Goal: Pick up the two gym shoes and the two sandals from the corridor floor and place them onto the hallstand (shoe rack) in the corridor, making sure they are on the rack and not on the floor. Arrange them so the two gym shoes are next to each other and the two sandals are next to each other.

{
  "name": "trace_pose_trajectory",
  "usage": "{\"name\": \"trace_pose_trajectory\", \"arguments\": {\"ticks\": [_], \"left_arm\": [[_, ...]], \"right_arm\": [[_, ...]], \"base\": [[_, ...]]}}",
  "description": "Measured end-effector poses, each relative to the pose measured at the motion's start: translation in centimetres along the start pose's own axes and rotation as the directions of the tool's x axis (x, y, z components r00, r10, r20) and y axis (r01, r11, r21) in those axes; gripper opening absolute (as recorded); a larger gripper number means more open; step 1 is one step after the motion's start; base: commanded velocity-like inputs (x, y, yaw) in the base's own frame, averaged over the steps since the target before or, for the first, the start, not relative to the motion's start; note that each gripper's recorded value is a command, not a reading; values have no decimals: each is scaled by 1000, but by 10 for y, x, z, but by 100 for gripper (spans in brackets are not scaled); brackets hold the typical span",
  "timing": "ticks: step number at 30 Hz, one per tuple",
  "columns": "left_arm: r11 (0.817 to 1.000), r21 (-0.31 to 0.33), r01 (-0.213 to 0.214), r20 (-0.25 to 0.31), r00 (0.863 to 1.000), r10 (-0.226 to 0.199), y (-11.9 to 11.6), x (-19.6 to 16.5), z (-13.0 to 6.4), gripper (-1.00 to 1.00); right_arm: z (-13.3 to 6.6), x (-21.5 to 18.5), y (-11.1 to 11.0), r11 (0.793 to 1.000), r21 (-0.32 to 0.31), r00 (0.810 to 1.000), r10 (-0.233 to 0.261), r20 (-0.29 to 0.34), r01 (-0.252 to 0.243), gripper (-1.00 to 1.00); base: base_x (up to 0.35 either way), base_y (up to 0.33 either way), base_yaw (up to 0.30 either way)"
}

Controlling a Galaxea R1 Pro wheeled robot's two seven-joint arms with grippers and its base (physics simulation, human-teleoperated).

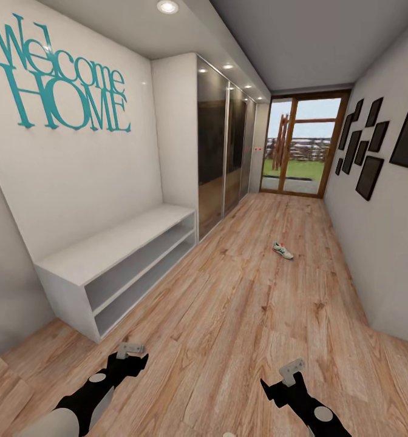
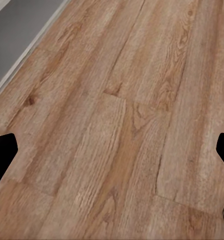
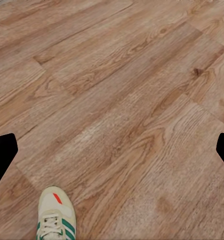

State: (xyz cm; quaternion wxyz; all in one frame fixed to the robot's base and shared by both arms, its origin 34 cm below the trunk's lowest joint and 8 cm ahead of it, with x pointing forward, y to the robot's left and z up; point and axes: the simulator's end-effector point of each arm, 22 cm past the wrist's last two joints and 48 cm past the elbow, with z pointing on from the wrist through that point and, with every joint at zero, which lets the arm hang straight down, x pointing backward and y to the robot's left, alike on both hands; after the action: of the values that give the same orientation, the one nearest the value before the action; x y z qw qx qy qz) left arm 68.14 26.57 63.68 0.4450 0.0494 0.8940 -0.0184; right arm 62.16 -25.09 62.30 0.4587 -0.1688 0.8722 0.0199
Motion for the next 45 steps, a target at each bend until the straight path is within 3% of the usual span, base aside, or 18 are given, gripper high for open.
{"name": "trace_pose_trajectory", "arguments": {"ticks": [16, 32, 45], "left_arm": [[1000, -1, -4, -2, 1000, 4, 2, 15, 9, 100], [1000, -1, -5, 0, 1000, 5, 2, 25, 16, 100], [1000, -2, -3, -6, 1000, 3, 2, 48, 30, 100]], "right_arm": [[9, 14, 0, 1000, 6, 1000, 4, 2, -4, 100], [13, 3, -25, 997, 65, 997, 44, 57, -47, 100], [25, 24, -22, 997, 66, 997, 46, 54, -50, 100]], "base": [[0, 0, 0], [0, 0, 0], [0, 0, 0]]}}
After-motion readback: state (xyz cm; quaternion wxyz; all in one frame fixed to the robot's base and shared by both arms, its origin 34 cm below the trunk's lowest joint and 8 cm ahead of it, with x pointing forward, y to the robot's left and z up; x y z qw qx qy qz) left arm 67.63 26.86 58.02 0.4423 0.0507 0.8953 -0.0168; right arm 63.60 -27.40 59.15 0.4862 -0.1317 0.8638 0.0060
